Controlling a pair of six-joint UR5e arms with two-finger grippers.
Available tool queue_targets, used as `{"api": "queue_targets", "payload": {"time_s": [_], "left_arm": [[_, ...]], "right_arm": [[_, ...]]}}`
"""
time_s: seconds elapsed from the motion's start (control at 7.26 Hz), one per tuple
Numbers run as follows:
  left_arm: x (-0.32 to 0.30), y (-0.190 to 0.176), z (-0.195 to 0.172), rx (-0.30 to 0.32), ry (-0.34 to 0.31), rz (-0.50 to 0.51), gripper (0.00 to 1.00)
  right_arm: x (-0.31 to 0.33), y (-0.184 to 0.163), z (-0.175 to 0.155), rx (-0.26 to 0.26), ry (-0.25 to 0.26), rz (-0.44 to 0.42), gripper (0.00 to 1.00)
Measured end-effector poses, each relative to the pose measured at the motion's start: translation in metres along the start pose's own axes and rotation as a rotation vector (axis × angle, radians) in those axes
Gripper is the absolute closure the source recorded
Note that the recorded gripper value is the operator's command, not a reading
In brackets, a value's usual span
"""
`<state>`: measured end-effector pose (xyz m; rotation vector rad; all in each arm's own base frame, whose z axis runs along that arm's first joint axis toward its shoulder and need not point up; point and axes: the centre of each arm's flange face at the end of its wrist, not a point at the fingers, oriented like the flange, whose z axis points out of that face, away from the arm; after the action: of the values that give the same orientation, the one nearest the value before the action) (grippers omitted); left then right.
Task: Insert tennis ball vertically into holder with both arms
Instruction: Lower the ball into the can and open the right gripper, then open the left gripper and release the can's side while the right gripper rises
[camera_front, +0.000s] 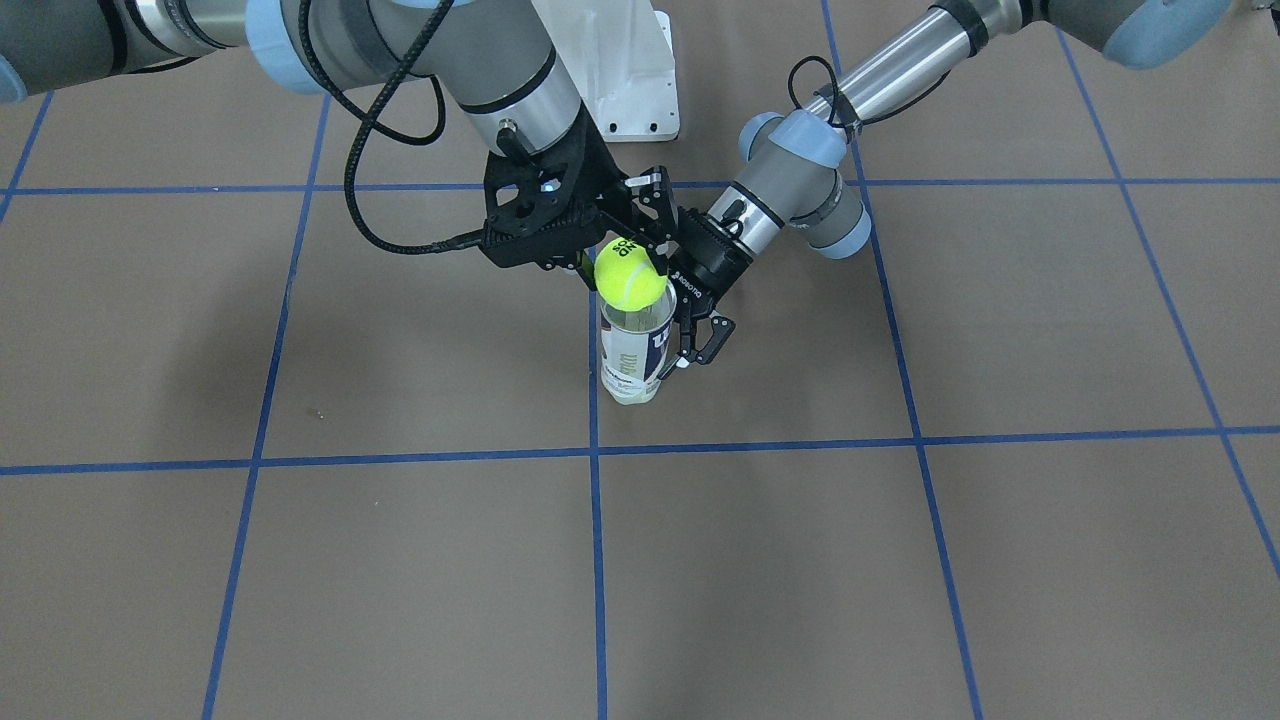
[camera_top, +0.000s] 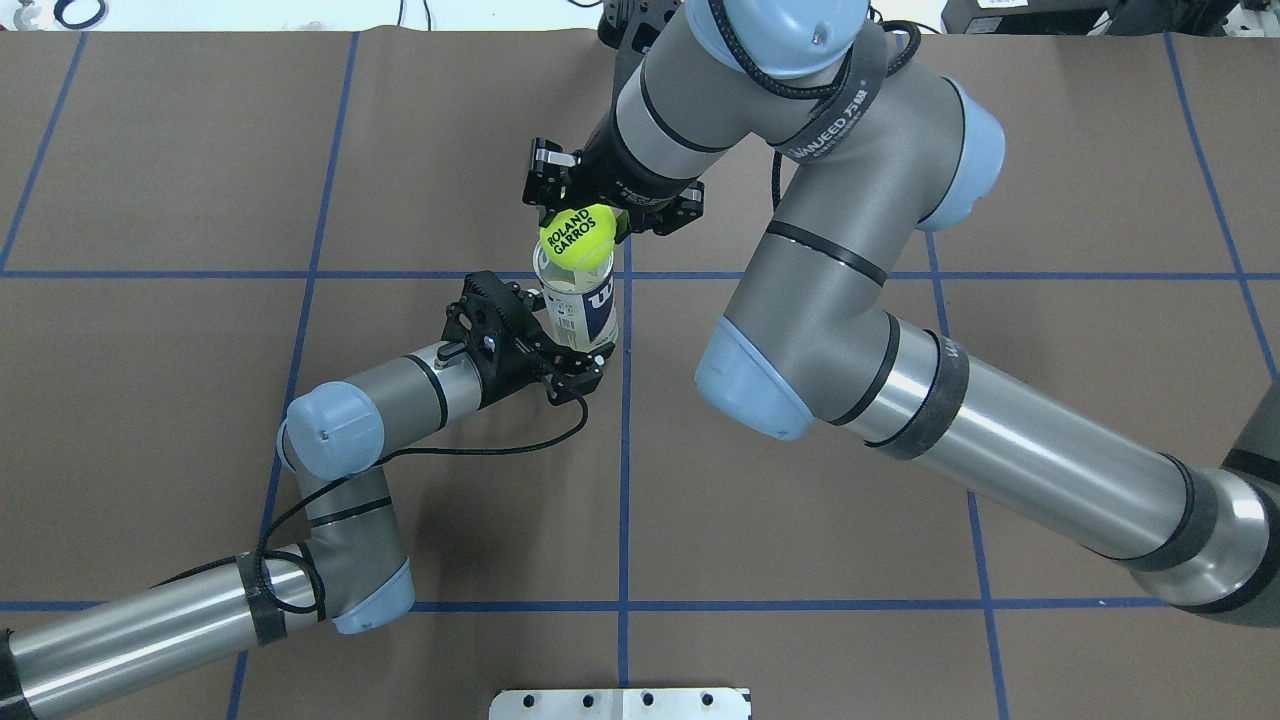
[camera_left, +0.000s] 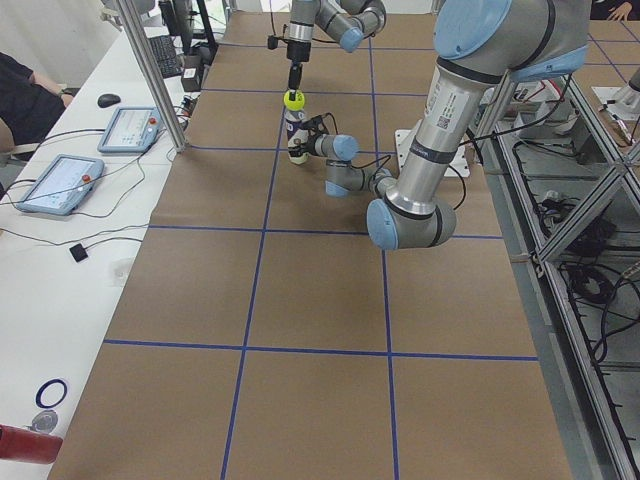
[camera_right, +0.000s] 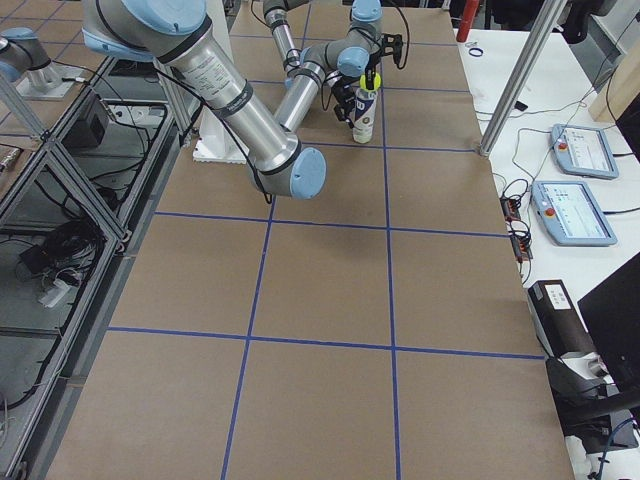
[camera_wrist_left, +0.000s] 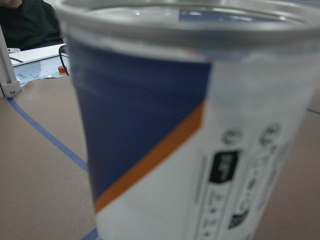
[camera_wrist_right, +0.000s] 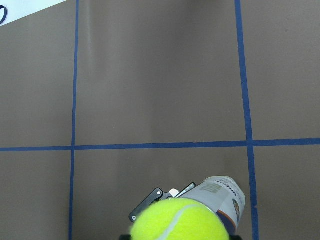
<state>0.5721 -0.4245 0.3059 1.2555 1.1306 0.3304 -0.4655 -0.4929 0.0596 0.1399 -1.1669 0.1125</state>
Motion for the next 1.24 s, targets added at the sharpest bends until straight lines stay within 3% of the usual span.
{"api": "queue_targets", "payload": {"time_s": [0.14,0.28,0.41,0.55,0.69,1.24], "left_arm": [[-0.0006,0.0007,0.0000,-0.001,-0.001,0.001,0.01],[-0.0018,0.0011,-0.0003,-0.002,-0.003,0.001,0.01],[-0.0029,0.0018,-0.0005,-0.003,-0.004,0.001,0.01],[-0.0035,0.0022,-0.0007,-0.004,-0.005,0.002,0.01],[-0.0038,0.0024,-0.0008,-0.004,-0.006,0.003,0.01],[-0.0041,0.0026,-0.0009,-0.004,-0.006,0.004,0.01]], "right_arm": [[-0.0011,0.0035,0.0033,0.001,0.005,-0.001,1.00],[-0.0018,0.0053,0.0054,0.002,0.008,-0.003,0.71],[-0.0023,0.0060,0.0061,0.002,0.009,-0.004,0.26],[-0.0028,0.0062,0.0060,0.003,0.008,-0.004,0.09],[-0.0035,0.0065,0.0055,0.003,0.007,-0.005,0.04],[-0.0042,0.0064,0.0034,0.006,0.003,-0.006,0.02]]}}
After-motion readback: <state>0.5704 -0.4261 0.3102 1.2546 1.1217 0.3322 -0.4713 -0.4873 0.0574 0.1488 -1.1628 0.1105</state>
